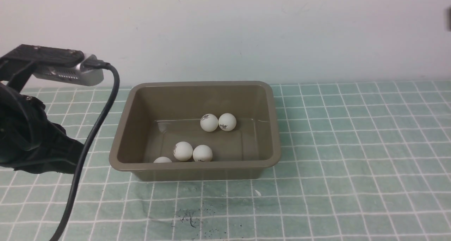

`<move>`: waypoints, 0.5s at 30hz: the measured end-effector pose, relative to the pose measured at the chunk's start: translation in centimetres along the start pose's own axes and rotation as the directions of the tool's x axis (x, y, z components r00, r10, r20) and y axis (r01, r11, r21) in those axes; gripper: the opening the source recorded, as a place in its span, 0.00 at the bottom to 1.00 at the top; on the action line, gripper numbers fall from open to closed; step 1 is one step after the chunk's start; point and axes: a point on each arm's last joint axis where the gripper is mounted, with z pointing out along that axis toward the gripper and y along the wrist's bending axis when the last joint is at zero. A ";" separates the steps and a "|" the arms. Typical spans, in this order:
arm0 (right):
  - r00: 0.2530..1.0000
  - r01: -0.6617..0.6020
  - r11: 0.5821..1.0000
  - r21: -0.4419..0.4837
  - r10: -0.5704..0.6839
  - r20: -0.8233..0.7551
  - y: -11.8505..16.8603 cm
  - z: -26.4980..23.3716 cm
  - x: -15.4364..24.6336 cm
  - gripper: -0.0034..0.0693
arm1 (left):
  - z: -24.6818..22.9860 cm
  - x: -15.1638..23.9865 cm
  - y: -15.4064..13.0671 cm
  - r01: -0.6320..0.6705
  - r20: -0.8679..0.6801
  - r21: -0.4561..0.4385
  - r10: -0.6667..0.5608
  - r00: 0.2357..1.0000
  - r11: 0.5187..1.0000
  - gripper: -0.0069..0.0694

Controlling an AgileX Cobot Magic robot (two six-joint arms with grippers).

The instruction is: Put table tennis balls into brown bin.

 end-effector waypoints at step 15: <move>0.801 -0.006 0.998 -0.063 0.043 0.598 -3.9 -3.9 21.2 0.03 | -2.2 2.2 -2.0 -0.028 0.178 0.111 0.008 0.984 0.993 0.08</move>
